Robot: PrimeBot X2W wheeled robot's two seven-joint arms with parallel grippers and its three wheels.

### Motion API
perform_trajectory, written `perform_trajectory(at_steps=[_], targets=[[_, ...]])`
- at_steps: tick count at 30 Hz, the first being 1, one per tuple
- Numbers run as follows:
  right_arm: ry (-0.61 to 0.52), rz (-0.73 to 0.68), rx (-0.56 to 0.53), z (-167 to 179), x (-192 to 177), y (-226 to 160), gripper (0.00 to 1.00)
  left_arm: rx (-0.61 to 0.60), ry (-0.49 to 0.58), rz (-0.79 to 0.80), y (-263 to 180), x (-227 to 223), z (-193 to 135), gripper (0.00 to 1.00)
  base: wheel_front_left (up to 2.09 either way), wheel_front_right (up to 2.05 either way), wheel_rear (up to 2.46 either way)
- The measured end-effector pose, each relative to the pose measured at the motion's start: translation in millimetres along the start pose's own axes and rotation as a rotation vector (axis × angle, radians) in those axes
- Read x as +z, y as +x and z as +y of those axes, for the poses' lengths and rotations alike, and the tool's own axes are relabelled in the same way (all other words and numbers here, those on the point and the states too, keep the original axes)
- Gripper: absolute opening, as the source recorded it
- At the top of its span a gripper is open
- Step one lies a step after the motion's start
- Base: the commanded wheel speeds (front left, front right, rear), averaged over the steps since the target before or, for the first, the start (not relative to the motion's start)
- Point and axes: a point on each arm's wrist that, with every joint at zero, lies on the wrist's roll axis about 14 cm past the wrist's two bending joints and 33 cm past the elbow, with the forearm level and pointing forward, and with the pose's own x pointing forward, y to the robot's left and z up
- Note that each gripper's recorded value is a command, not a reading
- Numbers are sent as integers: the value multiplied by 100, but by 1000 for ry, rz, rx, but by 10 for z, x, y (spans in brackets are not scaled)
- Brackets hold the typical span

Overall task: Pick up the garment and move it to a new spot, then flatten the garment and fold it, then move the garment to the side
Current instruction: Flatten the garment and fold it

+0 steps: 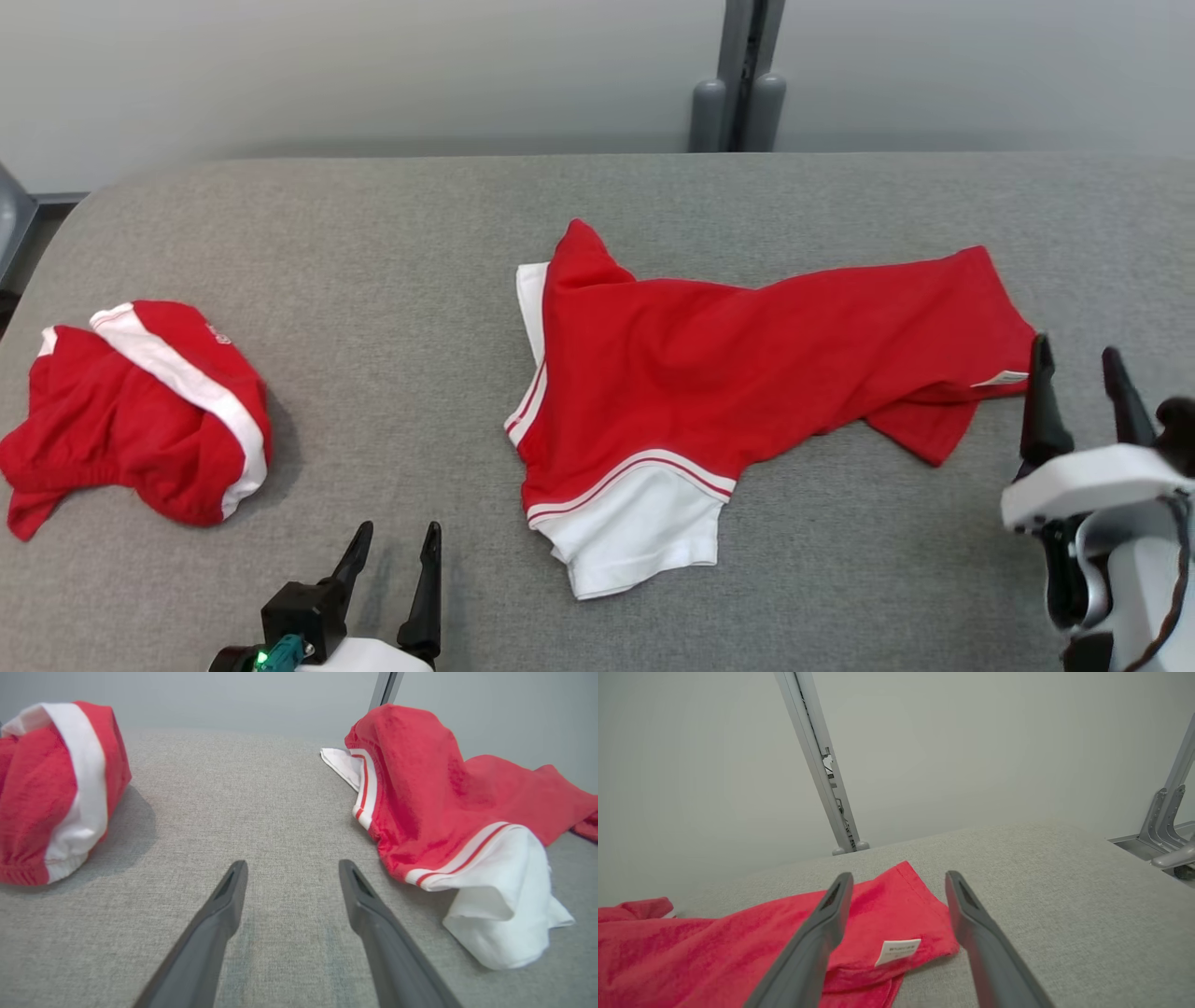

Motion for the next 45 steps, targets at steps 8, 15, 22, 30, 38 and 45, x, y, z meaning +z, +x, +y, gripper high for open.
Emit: perform_trajectory(at_steps=[8, 15, 22, 30, 38, 45], targets=[[14, 70, -24, -148, -274, -483, 100, -66, 5, -13, 44, 48, -202, 100, 0, 0, 0], [33, 100, -64, -281, -383, -703, 100, -105, 7, -11, 80, 51, -333, 100, 0, 0, 0], [45, 119, -70, -296, -452, -720, 100, -130, -20, -1, 153, 36, -417, 100, 0, 0, 0], [38, 126, -64, -286, -478, -647, 100, -199, -57, 17, 419, 61, -642, 100, 0, 0, 0], [28, 131, -83, -367, -486, -655, 100, -223, 19, 86, 678, -97, -774, 100, 0, 0, 0], [31, 136, -121, -493, -498, -709, 100, -205, 73, 172, 806, -339, -777, 0, 0, 0, 0]])
